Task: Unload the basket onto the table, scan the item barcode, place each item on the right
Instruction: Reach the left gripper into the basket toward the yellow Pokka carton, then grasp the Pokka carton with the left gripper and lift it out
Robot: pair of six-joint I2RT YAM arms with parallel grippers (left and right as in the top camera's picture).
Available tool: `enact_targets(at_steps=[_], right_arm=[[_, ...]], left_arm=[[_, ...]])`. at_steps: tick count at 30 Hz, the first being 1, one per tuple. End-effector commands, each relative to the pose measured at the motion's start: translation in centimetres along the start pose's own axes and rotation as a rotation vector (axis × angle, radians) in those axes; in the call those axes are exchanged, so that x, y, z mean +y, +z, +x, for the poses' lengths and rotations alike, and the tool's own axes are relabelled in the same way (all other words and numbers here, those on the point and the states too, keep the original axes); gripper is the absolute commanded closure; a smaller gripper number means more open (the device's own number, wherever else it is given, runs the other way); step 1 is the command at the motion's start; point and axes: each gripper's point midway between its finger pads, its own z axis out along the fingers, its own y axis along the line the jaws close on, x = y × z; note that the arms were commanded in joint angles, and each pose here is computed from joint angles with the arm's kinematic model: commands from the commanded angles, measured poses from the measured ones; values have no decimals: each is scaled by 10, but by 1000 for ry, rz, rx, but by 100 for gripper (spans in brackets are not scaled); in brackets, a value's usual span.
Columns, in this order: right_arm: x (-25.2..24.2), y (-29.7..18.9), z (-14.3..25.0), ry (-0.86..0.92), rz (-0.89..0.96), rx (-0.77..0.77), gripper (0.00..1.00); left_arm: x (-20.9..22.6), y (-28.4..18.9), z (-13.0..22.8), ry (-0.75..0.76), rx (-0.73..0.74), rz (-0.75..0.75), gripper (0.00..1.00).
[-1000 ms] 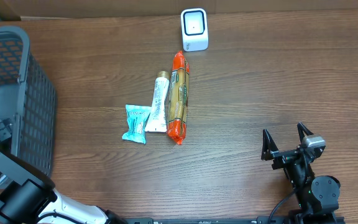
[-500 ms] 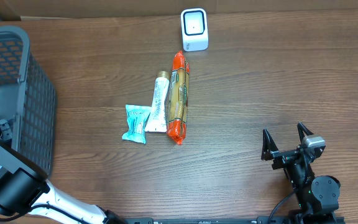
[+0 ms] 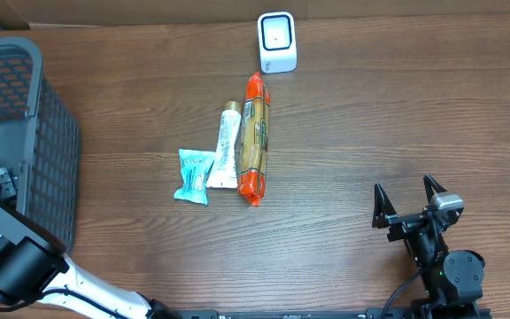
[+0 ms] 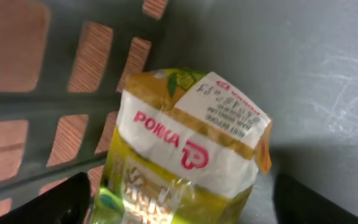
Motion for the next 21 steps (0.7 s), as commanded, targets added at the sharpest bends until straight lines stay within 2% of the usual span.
enact_targets(at_steps=[1, 4, 6, 7, 8, 10, 16, 21], right_arm=[[-2, 0, 2, 3, 9, -5, 0], [-2, 0, 2, 3, 9, -5, 0], [-2, 0, 2, 3, 9, -5, 0], [-2, 0, 2, 3, 9, -5, 0], [-2, 0, 2, 3, 9, -5, 0], [-2, 0, 2, 3, 9, -5, 0], [-2, 0, 2, 3, 9, -5, 0], [-2, 0, 2, 3, 9, -5, 0]], left_arm=[[-24, 40, 34, 19, 125, 53, 24], [-28, 42, 38, -35, 144, 61, 48], [-34, 41, 37, -60, 141, 83, 59], [-38, 41, 37, -60, 143, 99, 70], [-44, 39, 39, -53, 149, 125, 80], [-62, 35, 42, -57, 162, 204, 93], [-91, 24, 52, -203, 226, 345, 95], [-87, 4, 50, -292, 282, 363, 96]])
